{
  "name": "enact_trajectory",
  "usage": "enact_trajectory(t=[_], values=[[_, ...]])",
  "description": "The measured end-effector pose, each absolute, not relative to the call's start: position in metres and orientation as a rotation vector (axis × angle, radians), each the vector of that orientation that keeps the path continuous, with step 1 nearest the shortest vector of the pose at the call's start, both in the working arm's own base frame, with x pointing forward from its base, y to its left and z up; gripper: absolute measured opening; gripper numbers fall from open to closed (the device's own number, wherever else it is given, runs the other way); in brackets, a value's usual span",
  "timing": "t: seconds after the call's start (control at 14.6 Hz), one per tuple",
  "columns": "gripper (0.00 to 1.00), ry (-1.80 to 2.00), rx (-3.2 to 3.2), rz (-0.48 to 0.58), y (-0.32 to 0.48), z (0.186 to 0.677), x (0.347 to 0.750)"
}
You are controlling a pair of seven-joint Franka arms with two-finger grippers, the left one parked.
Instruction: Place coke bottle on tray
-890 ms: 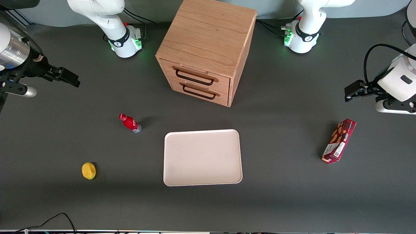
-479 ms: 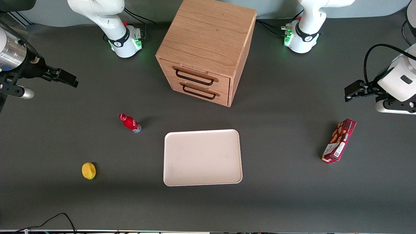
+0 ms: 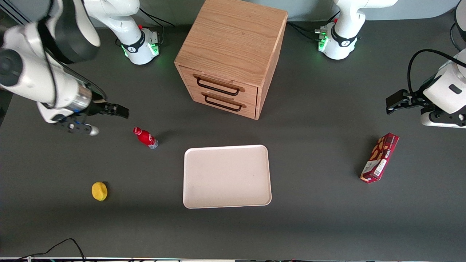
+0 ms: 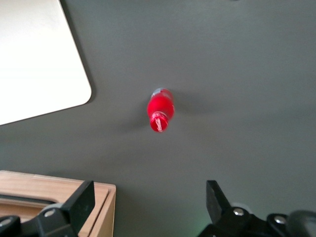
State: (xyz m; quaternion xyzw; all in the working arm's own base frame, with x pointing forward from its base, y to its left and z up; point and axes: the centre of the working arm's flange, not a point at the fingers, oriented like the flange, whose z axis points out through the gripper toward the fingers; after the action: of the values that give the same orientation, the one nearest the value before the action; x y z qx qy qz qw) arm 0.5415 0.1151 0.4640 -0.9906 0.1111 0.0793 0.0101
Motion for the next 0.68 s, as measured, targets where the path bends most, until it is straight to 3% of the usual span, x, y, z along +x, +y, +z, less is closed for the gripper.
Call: enact_trajectory(t=[0.21,0.55,0.68], values=[[1.0,0.347,-3.105,0.19,0.113,0.409,0.533],[0.97,0.336,-3.115,0.085,0.108,0.361,0.521],[0.82,0.336,-3.109,0.067,0.108,0.352,0.523]])
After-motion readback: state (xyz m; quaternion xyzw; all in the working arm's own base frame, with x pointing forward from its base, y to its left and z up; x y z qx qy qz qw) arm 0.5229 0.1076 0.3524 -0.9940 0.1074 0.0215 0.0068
